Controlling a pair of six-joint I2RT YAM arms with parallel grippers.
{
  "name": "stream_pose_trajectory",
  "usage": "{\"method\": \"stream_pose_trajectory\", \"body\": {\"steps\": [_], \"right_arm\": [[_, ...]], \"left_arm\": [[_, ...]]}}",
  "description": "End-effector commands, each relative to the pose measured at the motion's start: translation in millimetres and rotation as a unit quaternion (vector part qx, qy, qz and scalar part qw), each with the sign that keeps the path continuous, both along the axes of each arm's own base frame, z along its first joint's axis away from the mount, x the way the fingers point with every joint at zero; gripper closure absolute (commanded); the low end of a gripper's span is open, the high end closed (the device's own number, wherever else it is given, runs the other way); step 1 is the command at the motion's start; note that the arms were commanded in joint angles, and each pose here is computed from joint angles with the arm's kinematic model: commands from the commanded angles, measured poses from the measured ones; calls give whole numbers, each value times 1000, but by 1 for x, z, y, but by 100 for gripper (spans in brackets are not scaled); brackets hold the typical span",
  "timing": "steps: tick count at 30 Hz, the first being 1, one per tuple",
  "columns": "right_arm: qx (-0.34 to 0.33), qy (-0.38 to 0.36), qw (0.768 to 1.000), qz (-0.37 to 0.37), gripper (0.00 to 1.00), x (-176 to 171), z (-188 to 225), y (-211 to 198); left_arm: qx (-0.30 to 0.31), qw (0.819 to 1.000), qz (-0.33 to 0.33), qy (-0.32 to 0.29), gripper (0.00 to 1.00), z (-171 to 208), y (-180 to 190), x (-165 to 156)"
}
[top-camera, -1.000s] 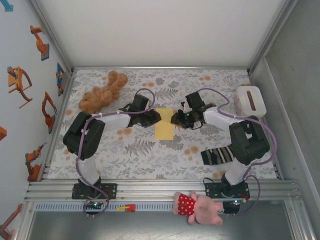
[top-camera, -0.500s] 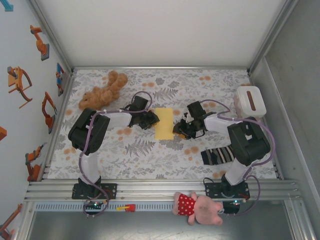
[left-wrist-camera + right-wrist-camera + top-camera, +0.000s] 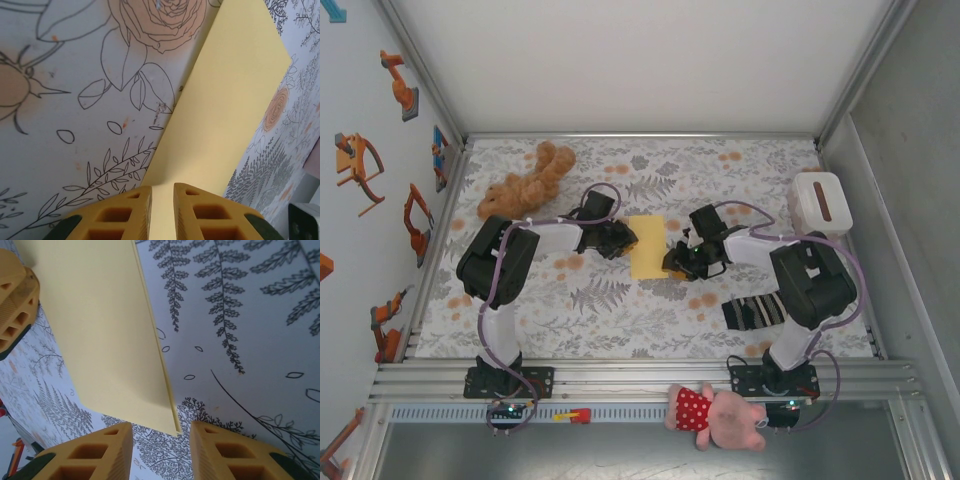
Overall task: Fold a paper plane with a square sheet of paper (pick it up from the middle)
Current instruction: Fold the triangle a second time at the center of the table.
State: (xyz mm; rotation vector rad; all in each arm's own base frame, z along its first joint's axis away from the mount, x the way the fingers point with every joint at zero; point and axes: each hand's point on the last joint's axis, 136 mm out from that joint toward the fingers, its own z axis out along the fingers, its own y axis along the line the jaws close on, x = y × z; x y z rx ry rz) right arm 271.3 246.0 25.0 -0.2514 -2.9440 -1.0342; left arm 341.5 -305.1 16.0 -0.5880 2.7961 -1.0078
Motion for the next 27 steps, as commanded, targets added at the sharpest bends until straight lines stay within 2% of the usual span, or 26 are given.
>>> {"method": "stream_pose_trajectory", "body": {"steps": [1, 8, 27], "right_arm": [[-10, 10, 1000, 11, 67, -6, -6, 2], [-5, 7, 1000, 19, 76, -6, -6, 7], [21, -26, 999, -4, 80, 14, 5, 18]], "left_arm": [[52, 996, 15, 68, 80, -36, 21, -21], [54, 996, 14, 76, 81, -40, 21, -23], [48, 996, 6, 74, 82, -40, 19, -22]]}}
